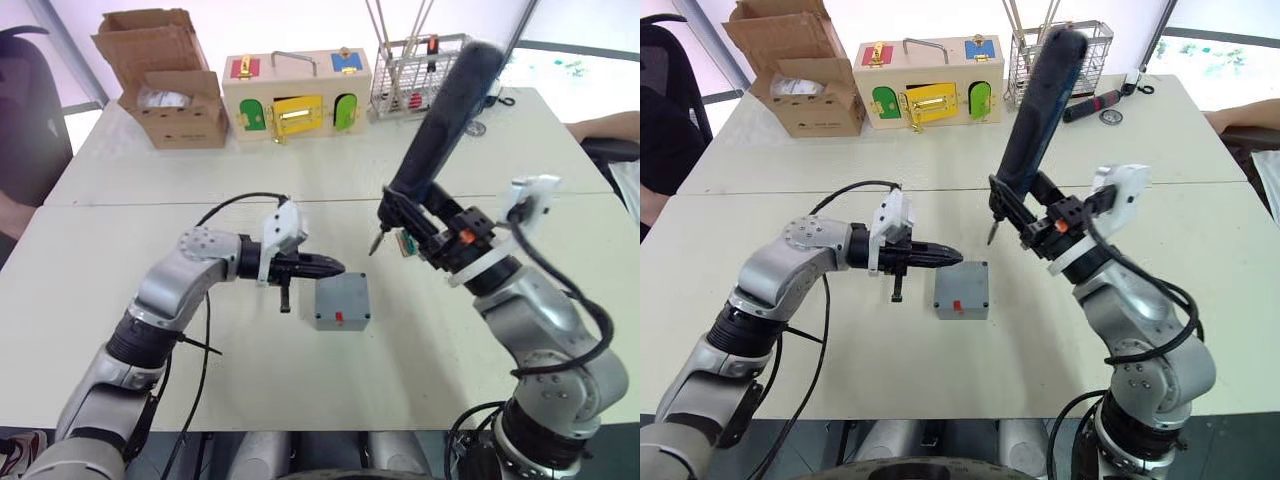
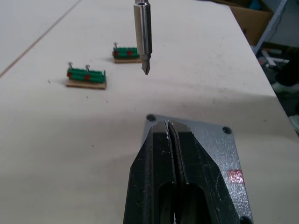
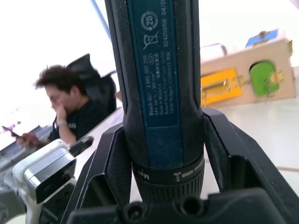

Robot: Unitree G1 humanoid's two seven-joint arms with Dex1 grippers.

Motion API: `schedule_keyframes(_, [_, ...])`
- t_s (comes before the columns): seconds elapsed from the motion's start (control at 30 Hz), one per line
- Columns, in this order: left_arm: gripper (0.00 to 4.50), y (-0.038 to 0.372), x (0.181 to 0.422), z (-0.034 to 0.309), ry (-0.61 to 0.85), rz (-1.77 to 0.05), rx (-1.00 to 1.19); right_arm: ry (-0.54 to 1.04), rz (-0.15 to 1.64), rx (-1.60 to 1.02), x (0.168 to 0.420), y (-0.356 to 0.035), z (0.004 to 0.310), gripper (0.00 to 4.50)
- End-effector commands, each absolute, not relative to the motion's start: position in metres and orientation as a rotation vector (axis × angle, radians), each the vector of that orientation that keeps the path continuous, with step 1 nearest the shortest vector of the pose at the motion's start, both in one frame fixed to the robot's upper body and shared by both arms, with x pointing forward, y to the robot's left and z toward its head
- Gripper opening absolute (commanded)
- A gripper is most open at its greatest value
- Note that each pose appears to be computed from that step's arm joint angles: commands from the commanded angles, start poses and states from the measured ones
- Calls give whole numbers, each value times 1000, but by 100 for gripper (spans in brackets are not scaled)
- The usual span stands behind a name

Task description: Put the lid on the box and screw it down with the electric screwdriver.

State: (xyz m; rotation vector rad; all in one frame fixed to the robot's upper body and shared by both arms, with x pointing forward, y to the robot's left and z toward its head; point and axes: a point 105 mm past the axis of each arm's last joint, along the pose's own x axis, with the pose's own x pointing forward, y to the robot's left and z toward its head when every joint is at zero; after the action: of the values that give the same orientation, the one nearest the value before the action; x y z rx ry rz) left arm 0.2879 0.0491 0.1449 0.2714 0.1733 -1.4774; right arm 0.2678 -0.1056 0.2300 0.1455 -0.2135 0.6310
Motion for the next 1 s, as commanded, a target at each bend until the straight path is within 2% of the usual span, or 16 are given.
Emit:
schedule_keyframes(0.03, [0,49,287,142,152,-1488,361,-317,672,95,257,-95,245,186])
schedule_keyframes(0.23, [0,49,287,126,170,-1498,406,-296,662,39,257,-95,232,186])
schedule_keyframes(1.0, [0,47,288,125,159,-1497,432,-275,642,19,262,-95,216,186])
